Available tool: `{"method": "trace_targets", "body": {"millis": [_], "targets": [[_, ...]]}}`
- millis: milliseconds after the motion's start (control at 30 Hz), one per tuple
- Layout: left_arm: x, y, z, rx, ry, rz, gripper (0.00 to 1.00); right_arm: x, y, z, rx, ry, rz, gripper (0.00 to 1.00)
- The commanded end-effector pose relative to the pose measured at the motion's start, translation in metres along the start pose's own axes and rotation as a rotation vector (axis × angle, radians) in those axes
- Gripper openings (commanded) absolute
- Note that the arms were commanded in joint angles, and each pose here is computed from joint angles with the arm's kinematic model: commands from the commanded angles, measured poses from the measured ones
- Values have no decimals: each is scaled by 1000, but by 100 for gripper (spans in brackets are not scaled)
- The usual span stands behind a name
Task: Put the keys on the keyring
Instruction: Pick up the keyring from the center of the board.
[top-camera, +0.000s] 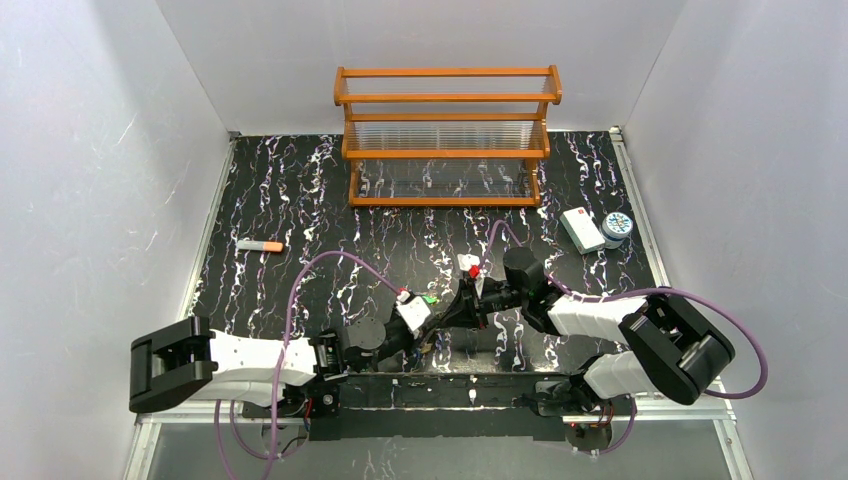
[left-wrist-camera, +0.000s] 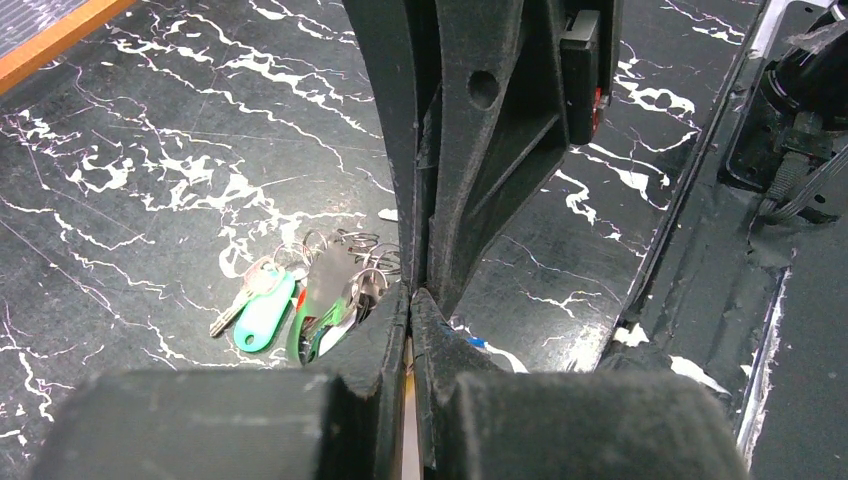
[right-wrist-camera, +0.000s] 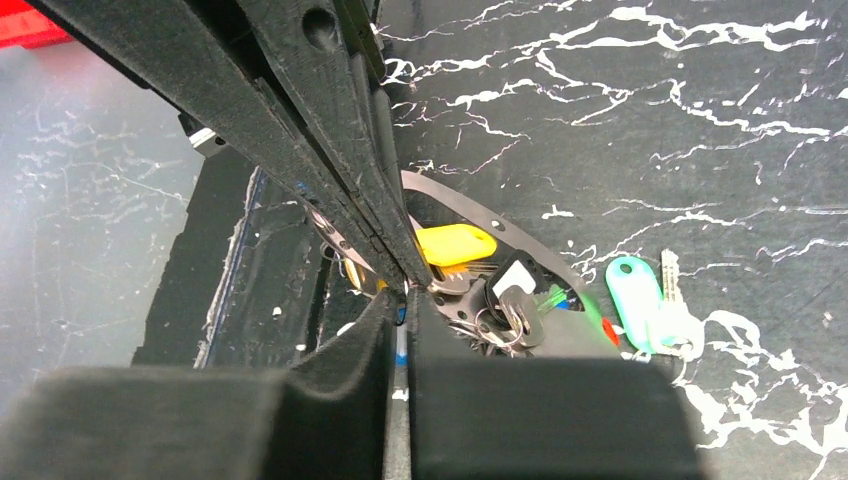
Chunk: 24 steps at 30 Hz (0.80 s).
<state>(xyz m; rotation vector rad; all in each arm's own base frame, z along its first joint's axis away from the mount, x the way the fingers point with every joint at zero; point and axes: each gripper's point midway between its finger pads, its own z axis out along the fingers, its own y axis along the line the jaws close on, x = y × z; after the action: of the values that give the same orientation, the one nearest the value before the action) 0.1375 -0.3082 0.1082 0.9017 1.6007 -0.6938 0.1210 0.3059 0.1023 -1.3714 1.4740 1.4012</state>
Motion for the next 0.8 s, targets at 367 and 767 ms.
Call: {"method": "trace_targets", "body": {"millis": [367, 767], "targets": [[-37, 13, -11, -61, -138, -37, 41, -2, 1, -1, -21, 28, -80, 1], [-46, 14, -27, -15, -96, 115, 49, -10, 7, -7, -29, 31, -179, 1]]}}
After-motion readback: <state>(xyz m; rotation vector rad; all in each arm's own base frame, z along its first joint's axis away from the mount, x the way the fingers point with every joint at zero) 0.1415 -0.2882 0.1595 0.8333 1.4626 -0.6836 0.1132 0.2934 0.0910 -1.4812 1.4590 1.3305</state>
